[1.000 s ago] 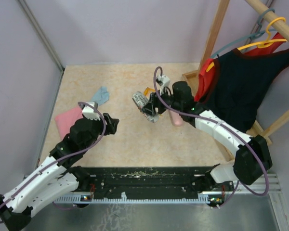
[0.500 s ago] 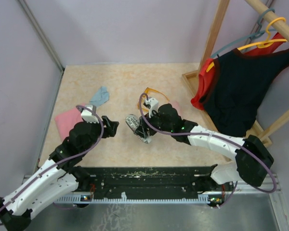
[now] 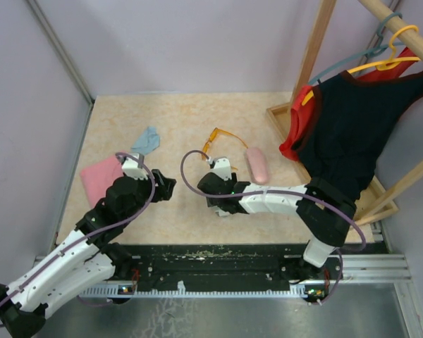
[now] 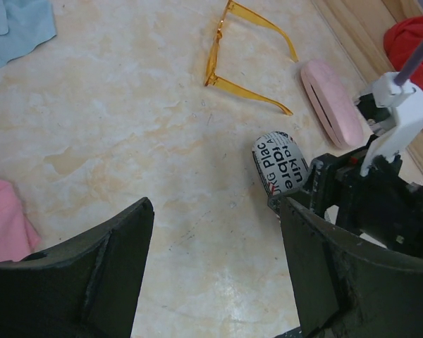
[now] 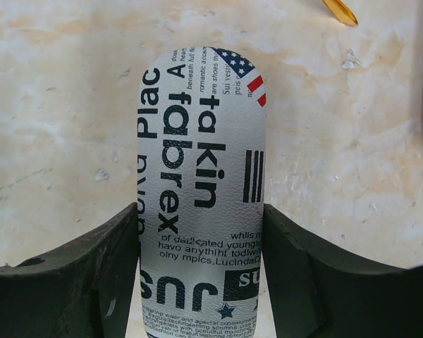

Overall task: Organize the sunglasses
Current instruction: Place the sunglasses case at the center of the board, then pick up the sunglasses case from the center of the board.

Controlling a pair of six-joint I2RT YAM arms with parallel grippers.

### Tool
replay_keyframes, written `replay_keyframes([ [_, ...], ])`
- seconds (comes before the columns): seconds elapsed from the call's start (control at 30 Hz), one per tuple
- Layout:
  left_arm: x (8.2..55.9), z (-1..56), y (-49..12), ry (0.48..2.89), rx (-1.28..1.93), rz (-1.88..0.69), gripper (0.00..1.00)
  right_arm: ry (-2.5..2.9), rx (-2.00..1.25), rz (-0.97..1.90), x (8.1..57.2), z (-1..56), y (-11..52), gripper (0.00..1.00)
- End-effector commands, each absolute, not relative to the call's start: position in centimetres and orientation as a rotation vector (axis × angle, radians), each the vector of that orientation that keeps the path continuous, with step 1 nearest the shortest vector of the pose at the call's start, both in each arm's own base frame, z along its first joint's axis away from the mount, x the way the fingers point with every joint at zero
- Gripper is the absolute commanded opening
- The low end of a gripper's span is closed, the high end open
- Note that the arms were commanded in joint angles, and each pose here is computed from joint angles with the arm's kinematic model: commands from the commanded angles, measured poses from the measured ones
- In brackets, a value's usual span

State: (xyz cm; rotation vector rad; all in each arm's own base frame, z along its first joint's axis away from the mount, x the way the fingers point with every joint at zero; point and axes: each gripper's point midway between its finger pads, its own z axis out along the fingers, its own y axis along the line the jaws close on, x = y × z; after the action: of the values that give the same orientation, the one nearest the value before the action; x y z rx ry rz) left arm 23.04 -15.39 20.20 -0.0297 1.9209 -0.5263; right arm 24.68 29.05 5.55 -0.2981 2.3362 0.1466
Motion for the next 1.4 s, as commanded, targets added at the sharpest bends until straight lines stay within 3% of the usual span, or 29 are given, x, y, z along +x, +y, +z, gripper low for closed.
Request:
replay_keyframes([
  [0.0, 23.1, 21.0, -15.5, 1.898, -0.045, -0.554, 0.78, 2.291, -0.051, 0.043, 26.5, 5.9, 29.1, 0.44],
  [0.27, 23.0, 20.4, -15.7, 1.92, -0.019, -0.547, 0.78, 2.339, -0.046, 0.04, 25.9, 3.5, 29.6, 0.68],
  [0.37, 23.0, 20.3, -15.5, 1.926, -0.025, -0.537, 0.78, 2.335, -0.052, 0.094, 25.7, 3.8, 30.0, 0.82],
  [0.47, 23.0, 20.3, -15.0, 1.924, -0.046, -0.517, 0.79, 2.312, -0.068, 0.134, 25.7, 5.0, 30.2, 0.89],
  [0.83, 24.3, 19.7, -15.1, 2.011, -0.077, -0.419, 0.82, 2.112, -0.011, 0.505, 27.4, 16.2, 29.5, 0.9],
  [1.03, 25.4, 18.6, -19.1, 2.111, -0.01, -0.499, 0.91, 2.214, 0.207, 0.563, 29.8, 13.4, 22.2, 0.9],
  [1.37, 25.4, 14.3, -27.4, 2.253, 0.003, -0.432, 0.97, 2.17, 0.398, 0.447, 29.4, 12.1, 14.1, 0.98],
])
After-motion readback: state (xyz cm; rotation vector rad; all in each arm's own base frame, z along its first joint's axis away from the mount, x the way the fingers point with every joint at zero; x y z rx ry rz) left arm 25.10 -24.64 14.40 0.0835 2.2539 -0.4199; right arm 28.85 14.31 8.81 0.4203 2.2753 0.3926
